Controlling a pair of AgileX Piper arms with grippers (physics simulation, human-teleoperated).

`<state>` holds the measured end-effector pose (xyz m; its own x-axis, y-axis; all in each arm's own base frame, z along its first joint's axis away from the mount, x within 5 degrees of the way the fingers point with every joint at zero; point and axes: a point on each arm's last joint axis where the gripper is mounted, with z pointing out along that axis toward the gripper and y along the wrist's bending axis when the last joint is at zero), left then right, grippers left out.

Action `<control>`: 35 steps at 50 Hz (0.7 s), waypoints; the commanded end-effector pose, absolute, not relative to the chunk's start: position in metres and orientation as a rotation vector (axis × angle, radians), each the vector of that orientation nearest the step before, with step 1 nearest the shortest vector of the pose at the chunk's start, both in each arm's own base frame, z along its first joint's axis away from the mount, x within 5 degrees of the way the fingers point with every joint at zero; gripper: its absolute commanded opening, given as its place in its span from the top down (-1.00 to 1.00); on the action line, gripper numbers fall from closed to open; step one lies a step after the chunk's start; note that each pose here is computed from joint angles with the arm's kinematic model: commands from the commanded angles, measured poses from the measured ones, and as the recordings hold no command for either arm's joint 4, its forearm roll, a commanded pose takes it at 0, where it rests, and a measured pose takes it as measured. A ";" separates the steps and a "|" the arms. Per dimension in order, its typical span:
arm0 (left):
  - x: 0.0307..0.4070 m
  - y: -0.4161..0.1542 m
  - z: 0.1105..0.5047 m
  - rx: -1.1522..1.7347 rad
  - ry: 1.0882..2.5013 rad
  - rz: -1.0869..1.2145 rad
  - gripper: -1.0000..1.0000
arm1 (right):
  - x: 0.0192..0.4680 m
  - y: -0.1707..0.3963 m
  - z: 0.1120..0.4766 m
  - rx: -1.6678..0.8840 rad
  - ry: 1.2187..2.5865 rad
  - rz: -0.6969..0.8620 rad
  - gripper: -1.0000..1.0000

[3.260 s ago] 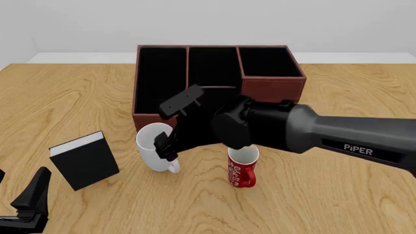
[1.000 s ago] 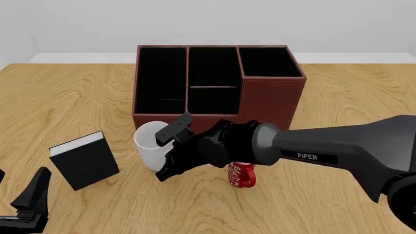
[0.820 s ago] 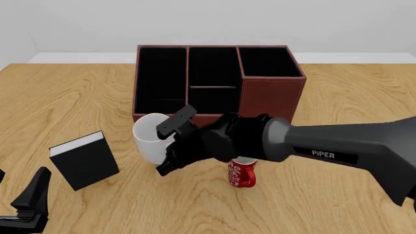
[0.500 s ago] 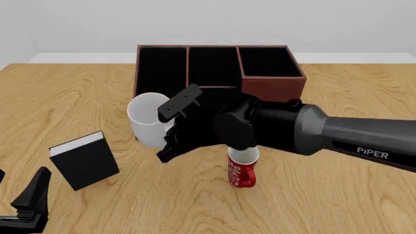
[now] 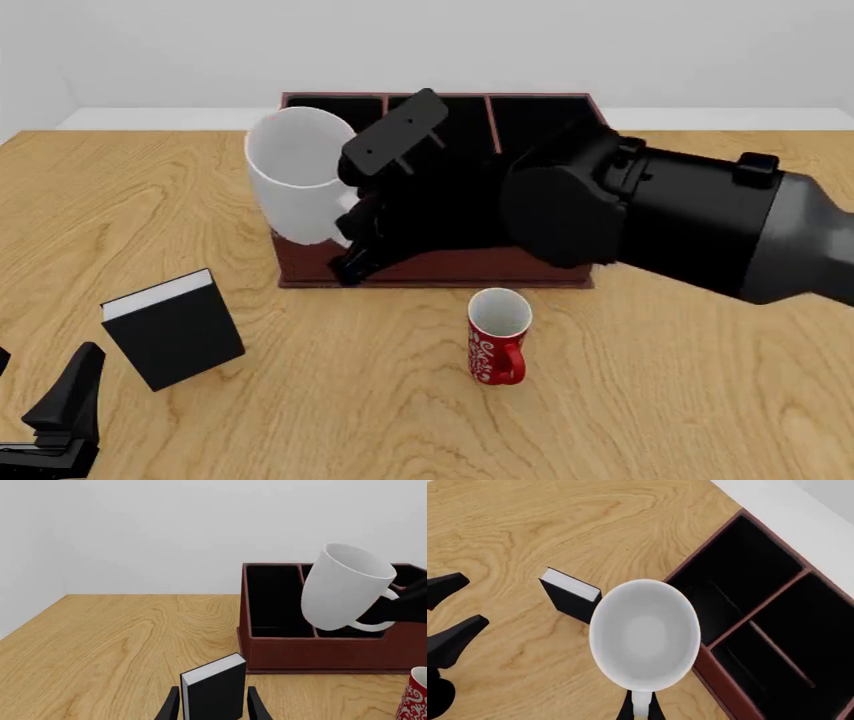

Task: Pick up the white mug and place it to the right of the caddy.

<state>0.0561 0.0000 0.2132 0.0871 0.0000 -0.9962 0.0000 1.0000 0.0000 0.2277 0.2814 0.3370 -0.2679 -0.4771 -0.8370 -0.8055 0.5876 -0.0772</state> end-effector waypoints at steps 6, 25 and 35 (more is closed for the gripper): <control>0.056 0.000 0.213 0.000 1.484 0.000 -1.00 | 0.216 0.254 0.379 -1.007 1.819 0.445 1.00; 0.056 0.000 0.213 0.000 1.484 0.000 -1.00 | 0.208 0.205 0.416 -0.919 1.765 0.391 1.00; 0.056 0.000 0.213 0.000 1.484 0.000 -1.00 | 0.204 0.178 0.433 -0.860 1.756 0.348 1.00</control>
<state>0.0561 0.0000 0.2132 0.0871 0.0000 -0.9962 0.0000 1.0000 0.0000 0.2097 0.2034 0.4143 -0.1529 -0.4053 -0.9013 -0.7371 0.6543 -0.1692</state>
